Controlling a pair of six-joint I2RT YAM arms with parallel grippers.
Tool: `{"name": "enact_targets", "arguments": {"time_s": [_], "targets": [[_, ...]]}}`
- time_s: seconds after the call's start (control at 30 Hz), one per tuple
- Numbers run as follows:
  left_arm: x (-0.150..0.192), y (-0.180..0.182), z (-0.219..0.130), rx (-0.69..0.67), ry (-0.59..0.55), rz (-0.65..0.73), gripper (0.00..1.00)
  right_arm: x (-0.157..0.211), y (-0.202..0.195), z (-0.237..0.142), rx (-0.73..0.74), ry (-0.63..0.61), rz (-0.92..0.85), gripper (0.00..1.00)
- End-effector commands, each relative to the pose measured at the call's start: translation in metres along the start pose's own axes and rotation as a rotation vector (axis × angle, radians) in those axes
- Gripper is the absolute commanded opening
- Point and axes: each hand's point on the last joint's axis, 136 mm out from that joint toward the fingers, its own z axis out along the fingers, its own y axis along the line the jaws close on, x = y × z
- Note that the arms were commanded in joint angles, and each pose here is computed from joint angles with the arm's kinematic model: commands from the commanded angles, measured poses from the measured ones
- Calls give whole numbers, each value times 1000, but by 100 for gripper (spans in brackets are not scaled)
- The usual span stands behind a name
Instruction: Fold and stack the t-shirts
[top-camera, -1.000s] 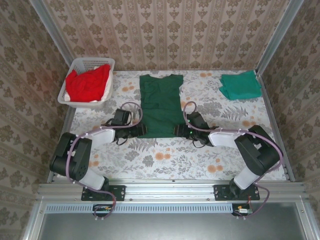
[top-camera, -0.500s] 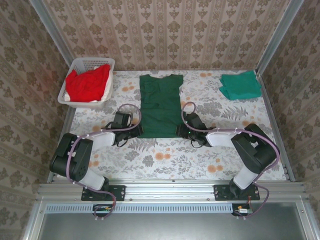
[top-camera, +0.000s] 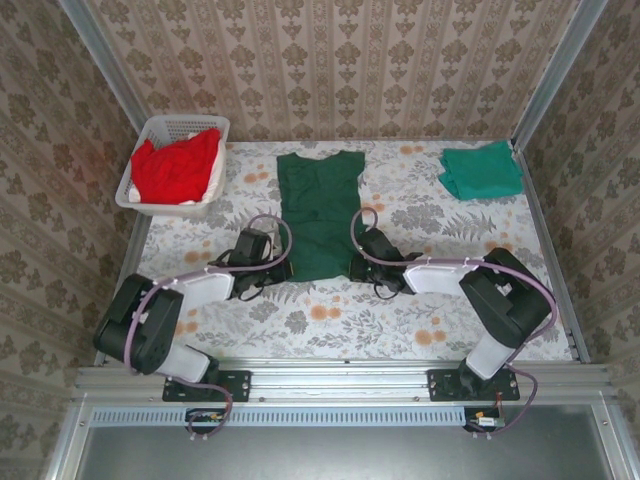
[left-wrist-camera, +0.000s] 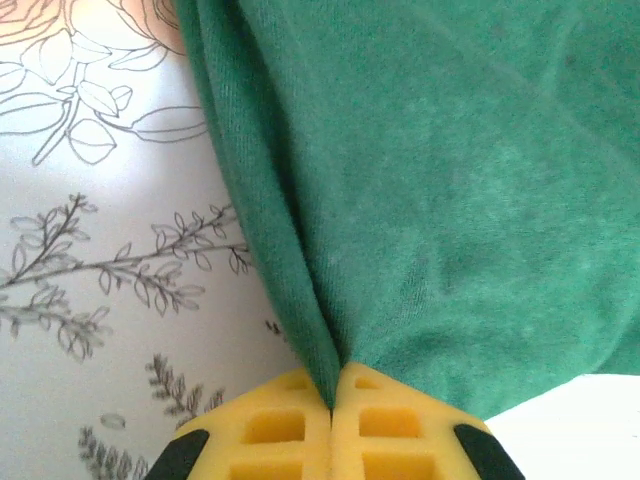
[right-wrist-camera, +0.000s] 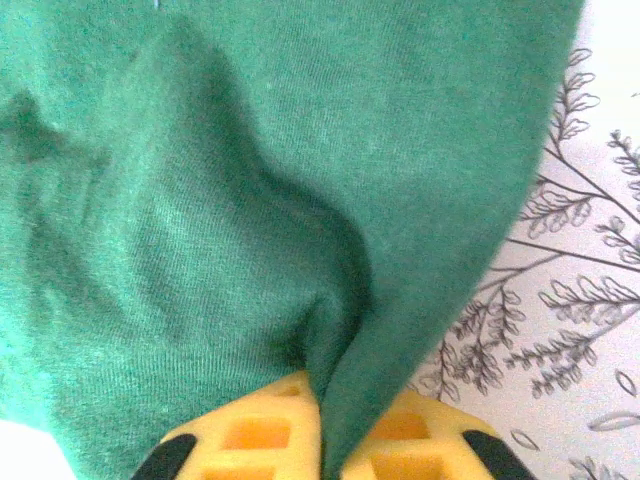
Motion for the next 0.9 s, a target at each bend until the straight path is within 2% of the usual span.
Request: {"name": "enact_targets", "arguments": {"time_s": [0.0,0.1,0.3,0.37,0.5,0.67,0.87], "targets": [[14,0,-19,-4,15,1,0,0,-3,-24,8,-29,-11,6],[24,5,-40,-33,8,-1,0,9,-5,-49,7,-47,-24,1],[30,-4,-85,-21,-49,17,0,13,7,-108,-45,-113,-34,0],[18,-14,-97,-7,-97,30,0,2,20,-125,-89,-146,-42,0],[-24,-32,-117,-29,-174,79,0,-34,32,-146,-42,-217,-85,0],[-84,-48,-104,-17,-176,79,0,-80,44,-135,-48,-214,-63,0],[-143,-40,-76,-25,-170,43,0,-125,39,-82,-106,-129,17,0]]}}
